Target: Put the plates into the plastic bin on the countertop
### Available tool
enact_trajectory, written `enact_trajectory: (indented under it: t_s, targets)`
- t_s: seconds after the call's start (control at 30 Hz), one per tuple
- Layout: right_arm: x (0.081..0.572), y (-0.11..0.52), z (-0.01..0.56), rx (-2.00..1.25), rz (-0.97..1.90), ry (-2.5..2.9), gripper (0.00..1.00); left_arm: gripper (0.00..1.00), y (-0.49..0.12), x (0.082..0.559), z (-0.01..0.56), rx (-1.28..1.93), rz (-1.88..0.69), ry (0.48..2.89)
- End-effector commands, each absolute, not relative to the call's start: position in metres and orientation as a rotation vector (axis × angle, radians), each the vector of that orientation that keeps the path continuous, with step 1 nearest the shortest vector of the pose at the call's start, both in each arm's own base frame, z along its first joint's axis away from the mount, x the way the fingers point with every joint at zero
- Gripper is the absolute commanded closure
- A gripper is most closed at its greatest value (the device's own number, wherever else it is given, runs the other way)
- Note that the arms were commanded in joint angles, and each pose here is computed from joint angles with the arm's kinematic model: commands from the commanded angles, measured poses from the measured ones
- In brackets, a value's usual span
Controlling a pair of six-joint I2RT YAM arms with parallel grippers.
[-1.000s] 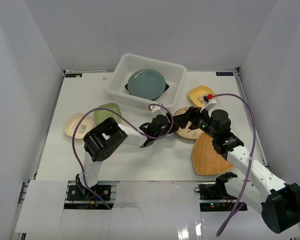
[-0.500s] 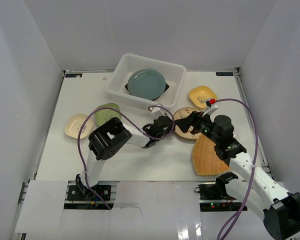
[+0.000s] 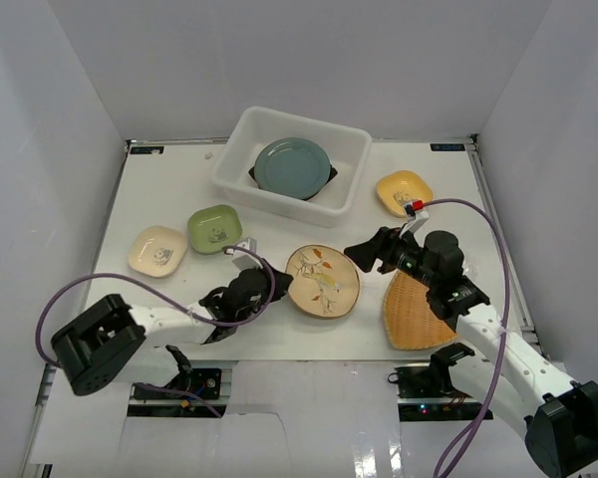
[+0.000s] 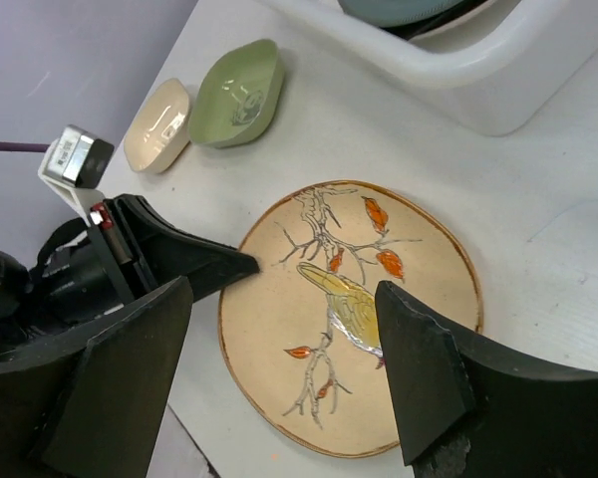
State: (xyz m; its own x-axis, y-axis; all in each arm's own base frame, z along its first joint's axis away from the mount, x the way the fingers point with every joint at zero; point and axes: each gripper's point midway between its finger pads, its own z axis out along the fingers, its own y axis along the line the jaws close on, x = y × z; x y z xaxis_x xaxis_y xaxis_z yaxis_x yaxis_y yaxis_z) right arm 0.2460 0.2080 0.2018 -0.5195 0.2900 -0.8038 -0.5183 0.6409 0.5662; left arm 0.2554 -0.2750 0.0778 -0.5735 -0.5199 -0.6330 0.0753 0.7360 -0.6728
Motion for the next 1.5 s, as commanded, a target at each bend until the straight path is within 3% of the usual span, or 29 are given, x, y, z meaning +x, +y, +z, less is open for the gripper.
enact_trajectory:
  t_s: [0.0, 0.37, 0.67, 0.9, 1.03, 1.47]
  targets:
    - [0.233, 0.216, 0.199, -0.223, 1.097, 1.873, 0.2, 1.0, -0.268, 0.243, 0.117, -0.401, -1.022, 1.931]
    - [0.219, 0.208, 0.222, -0.209, 1.123, 1.827, 0.2, 1.0, -0.238, 0.22, 0.261, -0.343, -1.262, 1.598]
    - [0.22, 0.18, 0.251, -0.166, 0.957, 1.733, 0.24, 1.0, -0.237, 0.28, 0.381, -0.22, -1.014, 1.44]
    - [0.207, 0.168, 0.254, -0.184, 0.905, 1.715, 0.34, 1.0, -0.235, 0.4, 0.38, -0.241, -0.928, 1.498]
    - [0.203, 0.176, 0.23, -0.206, 0.953, 1.772, 0.35, 1.0, -0.232, 0.479, 0.338, -0.271, -0.842, 1.586]
    - [0.204, 0.186, 0.201, -0.266, 0.98, 1.836, 0.35, 1.0, -0.215, 0.569, 0.262, -0.292, -0.715, 1.718]
